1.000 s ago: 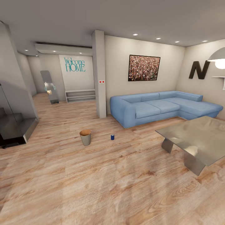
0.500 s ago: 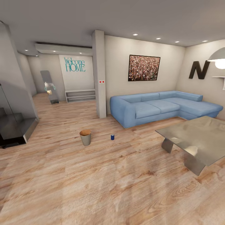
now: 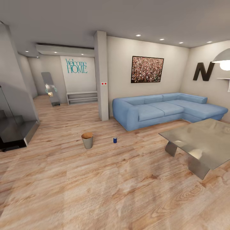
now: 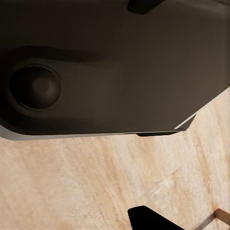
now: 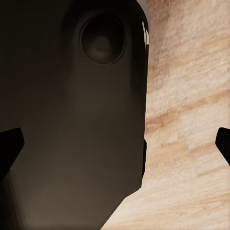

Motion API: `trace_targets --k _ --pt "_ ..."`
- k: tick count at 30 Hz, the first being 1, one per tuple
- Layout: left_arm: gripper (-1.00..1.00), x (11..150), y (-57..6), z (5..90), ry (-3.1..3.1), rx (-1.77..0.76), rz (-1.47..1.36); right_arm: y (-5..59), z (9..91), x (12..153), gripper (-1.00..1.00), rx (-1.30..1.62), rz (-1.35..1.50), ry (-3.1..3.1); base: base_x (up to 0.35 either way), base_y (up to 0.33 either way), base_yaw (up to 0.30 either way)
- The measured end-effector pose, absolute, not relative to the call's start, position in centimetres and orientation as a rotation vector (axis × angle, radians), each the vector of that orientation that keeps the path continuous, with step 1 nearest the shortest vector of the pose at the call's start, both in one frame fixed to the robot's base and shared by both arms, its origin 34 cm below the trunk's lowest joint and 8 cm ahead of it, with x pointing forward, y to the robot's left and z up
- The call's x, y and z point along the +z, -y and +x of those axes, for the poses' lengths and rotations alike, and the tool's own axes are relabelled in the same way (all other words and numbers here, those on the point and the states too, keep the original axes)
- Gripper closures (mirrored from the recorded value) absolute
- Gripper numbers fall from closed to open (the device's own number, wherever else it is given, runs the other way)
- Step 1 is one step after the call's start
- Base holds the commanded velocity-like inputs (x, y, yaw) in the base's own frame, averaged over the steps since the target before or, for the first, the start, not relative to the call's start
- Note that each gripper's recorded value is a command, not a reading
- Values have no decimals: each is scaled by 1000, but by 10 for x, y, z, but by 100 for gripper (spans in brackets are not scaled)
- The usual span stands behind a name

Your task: Put the three can of soda from the living room inside the tash can in the kitchen.

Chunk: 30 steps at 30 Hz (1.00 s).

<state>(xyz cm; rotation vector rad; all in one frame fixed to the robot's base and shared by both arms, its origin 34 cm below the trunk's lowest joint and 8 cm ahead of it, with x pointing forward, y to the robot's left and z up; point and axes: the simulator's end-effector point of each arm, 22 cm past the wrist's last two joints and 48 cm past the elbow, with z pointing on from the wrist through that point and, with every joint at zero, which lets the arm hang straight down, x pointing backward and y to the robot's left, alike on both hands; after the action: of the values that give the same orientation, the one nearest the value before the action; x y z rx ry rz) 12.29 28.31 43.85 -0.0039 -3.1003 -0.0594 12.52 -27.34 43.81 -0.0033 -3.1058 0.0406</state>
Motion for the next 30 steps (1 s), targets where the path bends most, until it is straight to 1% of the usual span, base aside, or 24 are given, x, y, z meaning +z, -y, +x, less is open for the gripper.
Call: trace_targets --k 30 --pt "-100 438 -283 123 3100 -59 -4 273 125 438 -100 41 -3 3105 0 0 0"
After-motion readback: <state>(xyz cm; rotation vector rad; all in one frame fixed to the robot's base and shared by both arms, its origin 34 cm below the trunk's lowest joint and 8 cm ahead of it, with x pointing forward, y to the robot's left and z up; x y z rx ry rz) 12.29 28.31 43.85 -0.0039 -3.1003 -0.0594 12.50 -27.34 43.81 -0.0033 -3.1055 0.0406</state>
